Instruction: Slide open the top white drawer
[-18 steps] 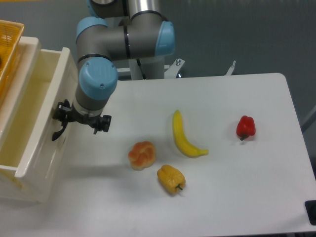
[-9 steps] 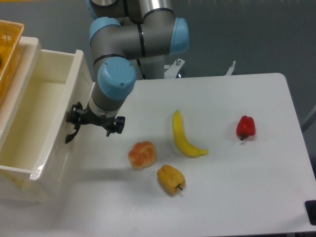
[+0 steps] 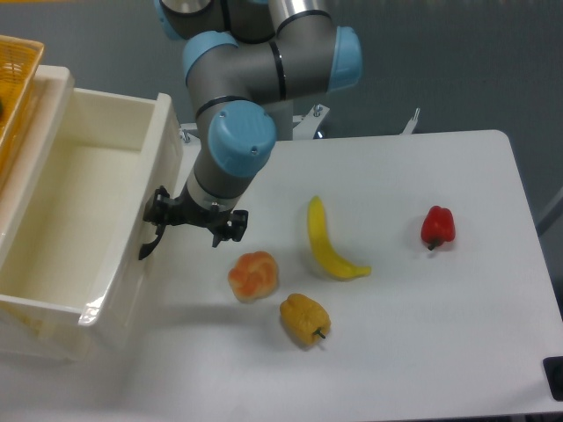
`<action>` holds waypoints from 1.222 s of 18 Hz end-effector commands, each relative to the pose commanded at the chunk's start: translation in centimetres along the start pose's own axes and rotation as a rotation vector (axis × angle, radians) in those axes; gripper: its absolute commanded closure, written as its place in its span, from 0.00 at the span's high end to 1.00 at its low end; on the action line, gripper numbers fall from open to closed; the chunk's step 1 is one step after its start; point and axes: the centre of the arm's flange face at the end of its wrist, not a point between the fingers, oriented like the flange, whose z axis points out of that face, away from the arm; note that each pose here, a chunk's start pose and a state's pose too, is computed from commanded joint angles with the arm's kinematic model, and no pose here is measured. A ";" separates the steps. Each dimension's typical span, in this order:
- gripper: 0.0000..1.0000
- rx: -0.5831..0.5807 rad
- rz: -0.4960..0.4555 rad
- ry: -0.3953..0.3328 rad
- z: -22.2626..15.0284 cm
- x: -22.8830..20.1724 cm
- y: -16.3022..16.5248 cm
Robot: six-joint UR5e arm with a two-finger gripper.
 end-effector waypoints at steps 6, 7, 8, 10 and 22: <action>1.00 0.013 -0.008 -0.001 -0.9 -1.9 0.2; 1.00 0.016 -0.009 -0.002 -1.0 -2.3 0.2; 1.00 0.018 -0.012 -0.001 -1.2 -2.8 0.3; 1.00 0.031 -0.030 -0.004 -2.0 -4.1 0.4; 1.00 -0.027 0.084 -0.255 -8.0 -17.4 4.0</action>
